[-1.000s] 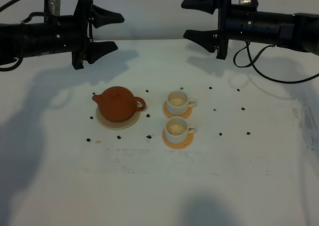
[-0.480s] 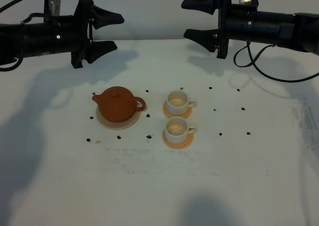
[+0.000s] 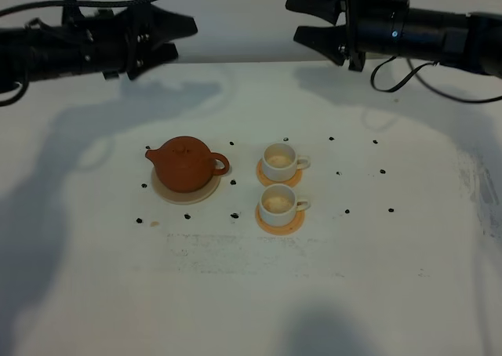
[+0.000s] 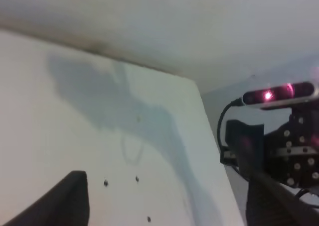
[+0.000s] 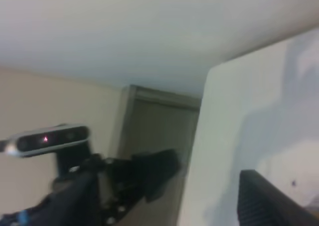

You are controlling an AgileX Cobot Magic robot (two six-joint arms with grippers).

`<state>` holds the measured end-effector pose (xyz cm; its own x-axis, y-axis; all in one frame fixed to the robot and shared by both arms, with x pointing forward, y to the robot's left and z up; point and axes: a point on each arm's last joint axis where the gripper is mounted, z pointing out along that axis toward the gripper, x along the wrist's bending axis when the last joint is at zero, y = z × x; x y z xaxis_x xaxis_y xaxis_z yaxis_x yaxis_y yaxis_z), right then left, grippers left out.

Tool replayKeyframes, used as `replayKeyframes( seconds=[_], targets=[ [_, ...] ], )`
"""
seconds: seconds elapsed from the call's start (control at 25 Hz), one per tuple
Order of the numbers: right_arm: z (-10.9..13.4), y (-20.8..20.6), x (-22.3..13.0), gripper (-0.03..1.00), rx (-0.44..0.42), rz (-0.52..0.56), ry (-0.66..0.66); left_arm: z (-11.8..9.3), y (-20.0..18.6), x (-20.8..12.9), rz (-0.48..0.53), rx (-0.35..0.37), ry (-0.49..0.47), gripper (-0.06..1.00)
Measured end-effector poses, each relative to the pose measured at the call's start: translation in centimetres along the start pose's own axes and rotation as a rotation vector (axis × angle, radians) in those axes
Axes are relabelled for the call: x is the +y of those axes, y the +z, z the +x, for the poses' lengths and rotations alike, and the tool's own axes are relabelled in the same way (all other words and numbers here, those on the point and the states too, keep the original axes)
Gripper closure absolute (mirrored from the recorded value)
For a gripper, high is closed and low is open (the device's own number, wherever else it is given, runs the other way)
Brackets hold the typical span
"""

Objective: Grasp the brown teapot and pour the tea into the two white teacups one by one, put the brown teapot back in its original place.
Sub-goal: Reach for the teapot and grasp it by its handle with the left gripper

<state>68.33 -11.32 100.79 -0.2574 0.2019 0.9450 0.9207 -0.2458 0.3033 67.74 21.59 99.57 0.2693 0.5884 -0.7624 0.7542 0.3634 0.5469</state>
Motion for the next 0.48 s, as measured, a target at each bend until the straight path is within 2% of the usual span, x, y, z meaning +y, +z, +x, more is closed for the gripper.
replayKeyframes(
  seconds=[0.16,0.48],
  targets=[
    [1.8,-0.7,0.2,0.41,-0.077,-0.005,-0.114,-1.8,-1.3,0.8,-0.023,0.007,0.096,0.33],
    [4.4,-2.5,0.3,0.41,-0.307,0.011,-0.34,-5.8,-5.4,2.1,-0.017,0.16,0.42,0.34]
  ],
)
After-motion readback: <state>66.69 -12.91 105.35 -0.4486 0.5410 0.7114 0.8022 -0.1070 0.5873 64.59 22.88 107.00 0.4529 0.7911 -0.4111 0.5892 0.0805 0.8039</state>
